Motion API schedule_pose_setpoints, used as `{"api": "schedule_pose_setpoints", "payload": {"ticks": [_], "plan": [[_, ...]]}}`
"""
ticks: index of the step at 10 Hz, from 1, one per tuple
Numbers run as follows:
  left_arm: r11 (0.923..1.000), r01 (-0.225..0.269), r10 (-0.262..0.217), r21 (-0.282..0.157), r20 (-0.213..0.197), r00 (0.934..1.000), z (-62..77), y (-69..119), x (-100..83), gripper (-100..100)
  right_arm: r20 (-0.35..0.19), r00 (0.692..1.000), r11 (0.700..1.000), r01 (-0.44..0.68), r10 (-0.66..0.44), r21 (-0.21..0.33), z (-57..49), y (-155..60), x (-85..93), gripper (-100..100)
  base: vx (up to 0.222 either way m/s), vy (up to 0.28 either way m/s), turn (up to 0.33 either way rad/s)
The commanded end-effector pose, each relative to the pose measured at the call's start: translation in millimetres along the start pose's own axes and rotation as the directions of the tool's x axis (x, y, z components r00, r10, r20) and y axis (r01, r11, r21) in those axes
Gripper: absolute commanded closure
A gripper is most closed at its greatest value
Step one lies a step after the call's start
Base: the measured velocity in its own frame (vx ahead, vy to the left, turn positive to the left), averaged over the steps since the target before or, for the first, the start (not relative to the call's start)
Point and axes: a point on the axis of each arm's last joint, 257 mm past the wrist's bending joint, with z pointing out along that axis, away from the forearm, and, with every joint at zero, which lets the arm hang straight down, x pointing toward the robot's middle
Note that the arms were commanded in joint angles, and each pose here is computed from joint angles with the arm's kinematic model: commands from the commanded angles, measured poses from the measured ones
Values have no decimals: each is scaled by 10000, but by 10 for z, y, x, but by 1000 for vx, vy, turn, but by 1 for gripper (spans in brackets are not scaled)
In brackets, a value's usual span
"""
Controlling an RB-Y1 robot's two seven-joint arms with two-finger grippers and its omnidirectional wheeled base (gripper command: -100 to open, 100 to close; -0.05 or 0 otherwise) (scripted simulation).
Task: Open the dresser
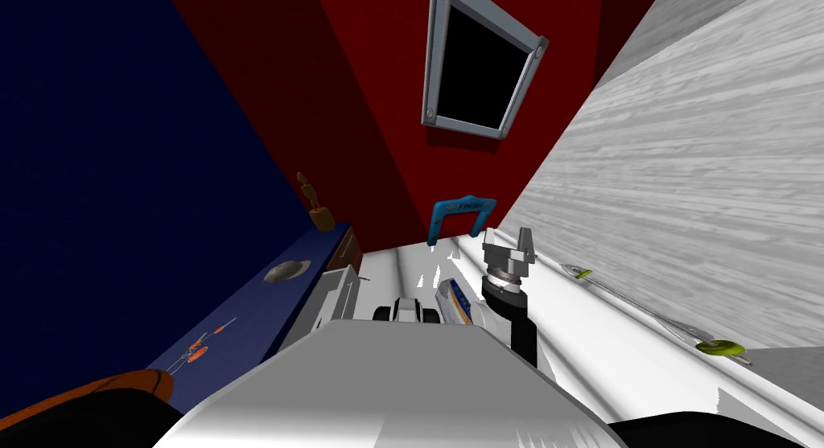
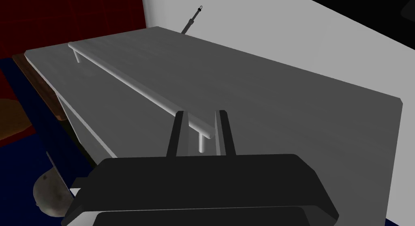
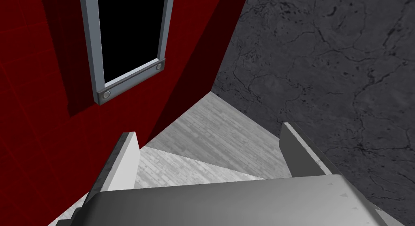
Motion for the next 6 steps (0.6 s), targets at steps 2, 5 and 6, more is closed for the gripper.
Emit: {"api": "schedule_pose_setpoints", "payload": {"ticks": [2, 5, 6], "plan": [[10000, 44, -44, 12, 75, 10000, -262, -38, -64, -100, -3, 10000, 10000, 3, -3, 1, 0, 0, 0, 0, 32, 16, -22], [10000, 80, -80, 16, 118, 9999, -459, -79, -97, -100, -3, 10000, 10000, 4, -4, 1, 0, 0, -1, 0, 29, 26, -18], [10000, 93, -93, 16, 130, 9999, -524, -95, -105, -100, -3, 10000, 10000, 3, -3, 1, 0, 0, 0, 0, 33, -1, -16]]}}
